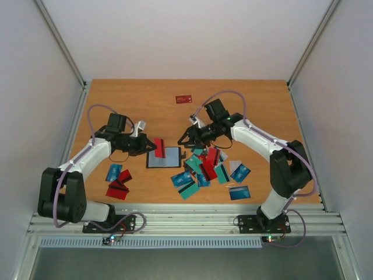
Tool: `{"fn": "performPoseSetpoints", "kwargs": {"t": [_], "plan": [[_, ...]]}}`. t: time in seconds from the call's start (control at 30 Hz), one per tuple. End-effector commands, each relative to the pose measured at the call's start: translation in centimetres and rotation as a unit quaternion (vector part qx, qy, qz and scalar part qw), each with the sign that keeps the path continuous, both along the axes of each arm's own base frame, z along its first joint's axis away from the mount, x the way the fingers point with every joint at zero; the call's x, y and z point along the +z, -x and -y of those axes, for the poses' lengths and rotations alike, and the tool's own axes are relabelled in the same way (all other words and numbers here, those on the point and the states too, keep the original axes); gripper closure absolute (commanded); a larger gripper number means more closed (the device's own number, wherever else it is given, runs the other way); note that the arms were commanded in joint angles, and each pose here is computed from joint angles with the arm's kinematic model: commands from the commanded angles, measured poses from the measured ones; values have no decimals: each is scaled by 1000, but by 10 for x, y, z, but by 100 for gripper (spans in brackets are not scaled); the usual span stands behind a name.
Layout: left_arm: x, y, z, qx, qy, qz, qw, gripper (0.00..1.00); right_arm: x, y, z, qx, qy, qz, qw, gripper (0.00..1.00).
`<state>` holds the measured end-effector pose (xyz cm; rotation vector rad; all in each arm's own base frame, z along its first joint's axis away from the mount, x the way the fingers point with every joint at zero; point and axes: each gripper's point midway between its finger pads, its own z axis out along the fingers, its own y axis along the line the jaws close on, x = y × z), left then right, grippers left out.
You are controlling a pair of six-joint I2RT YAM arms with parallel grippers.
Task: Put the credit cards into the card holder
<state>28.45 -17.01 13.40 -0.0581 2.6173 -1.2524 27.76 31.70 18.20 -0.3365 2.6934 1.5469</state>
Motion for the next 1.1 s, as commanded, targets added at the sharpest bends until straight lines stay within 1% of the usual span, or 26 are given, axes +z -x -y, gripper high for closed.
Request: {"fn": "performPoseSetpoints", "kwargs": {"t": [0.0,0.17,0.33,0.5,0.7,1.07], "plan": [[-13,-20,-7,21,-23,43,999,100,-32,2,-9,4,31,-16,999,54],[-31,-28,-11,29,-42,47,998,100,-59,-2,-15,5,61,-34,998,56],[-43,-35,-16,42,-61,45,996,100,-75,-3,-23,19,61,-53,997,57],[-47,-37,-10,37,-44,47,997,100,-87,-3,-27,28,58,-69,996,59],[-54,-38,-2,26,-39,42,998,100,-98,-6,-29,34,63,-76,995,62],[-68,-41,6,14,-40,27,999,100,-123,-10,-22,34,95,-93,991,66]]}}
